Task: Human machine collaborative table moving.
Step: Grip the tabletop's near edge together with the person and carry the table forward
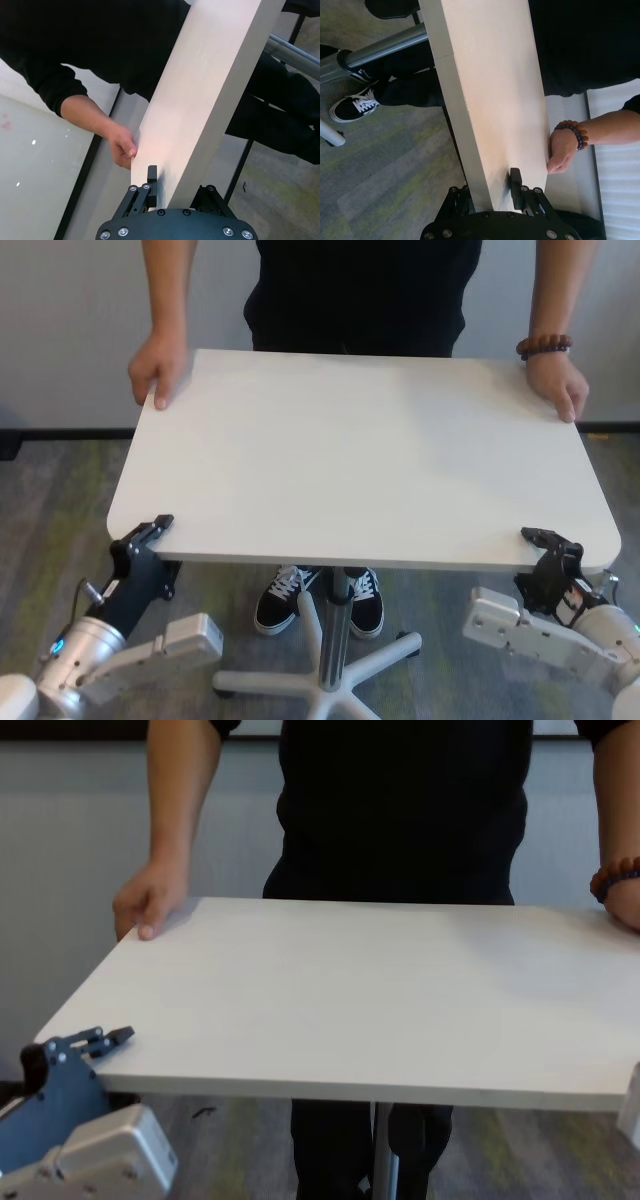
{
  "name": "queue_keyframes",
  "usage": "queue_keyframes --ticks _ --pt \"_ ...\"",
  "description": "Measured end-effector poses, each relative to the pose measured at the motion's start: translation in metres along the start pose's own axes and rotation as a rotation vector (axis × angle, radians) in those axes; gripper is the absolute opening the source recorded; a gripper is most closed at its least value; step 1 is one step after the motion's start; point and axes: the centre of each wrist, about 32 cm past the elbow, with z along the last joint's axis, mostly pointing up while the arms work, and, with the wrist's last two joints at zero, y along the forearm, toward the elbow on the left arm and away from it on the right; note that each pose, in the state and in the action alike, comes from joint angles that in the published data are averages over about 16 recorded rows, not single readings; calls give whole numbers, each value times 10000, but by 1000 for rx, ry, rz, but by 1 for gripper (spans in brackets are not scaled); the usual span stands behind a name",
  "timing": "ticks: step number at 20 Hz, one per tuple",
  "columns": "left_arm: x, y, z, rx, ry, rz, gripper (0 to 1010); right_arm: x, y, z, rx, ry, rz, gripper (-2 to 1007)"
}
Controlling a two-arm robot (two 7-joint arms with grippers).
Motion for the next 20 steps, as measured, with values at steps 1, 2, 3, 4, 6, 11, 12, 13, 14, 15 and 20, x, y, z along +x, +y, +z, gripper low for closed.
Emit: queue_keyframes --ticks 1,2,3,4,6,11,12,13,14,15,20 --pt "4 -24 1 0 0 1 323 13 19 -6 0 -1 1 356" --pt "7 -48 1 0 0 3 323 25 39 -12 1 -2 1 356" --pt "11 -73 1 1 0 4 323 37 60 -18 1 -3 2 356" --pt "14 -98 0 1 0 5 323 49 82 -23 2 -3 3 356" --pt "18 -145 -2 2 0 8 323 69 124 -33 3 -5 4 356" --pt "19 -265 -7 5 0 11 323 111 230 -58 5 -9 7 356" --pt "19 -289 -8 5 1 12 323 118 250 -64 5 -10 7 356" --pt "18 -311 -8 6 1 12 323 125 270 -70 5 -10 8 356" --pt "17 -334 -8 6 1 13 323 130 289 -75 6 -11 8 356" --pt "16 -357 -8 5 1 14 323 136 308 -81 6 -11 8 356" --pt "11 -462 -6 4 0 20 323 155 391 -107 7 -14 11 356"
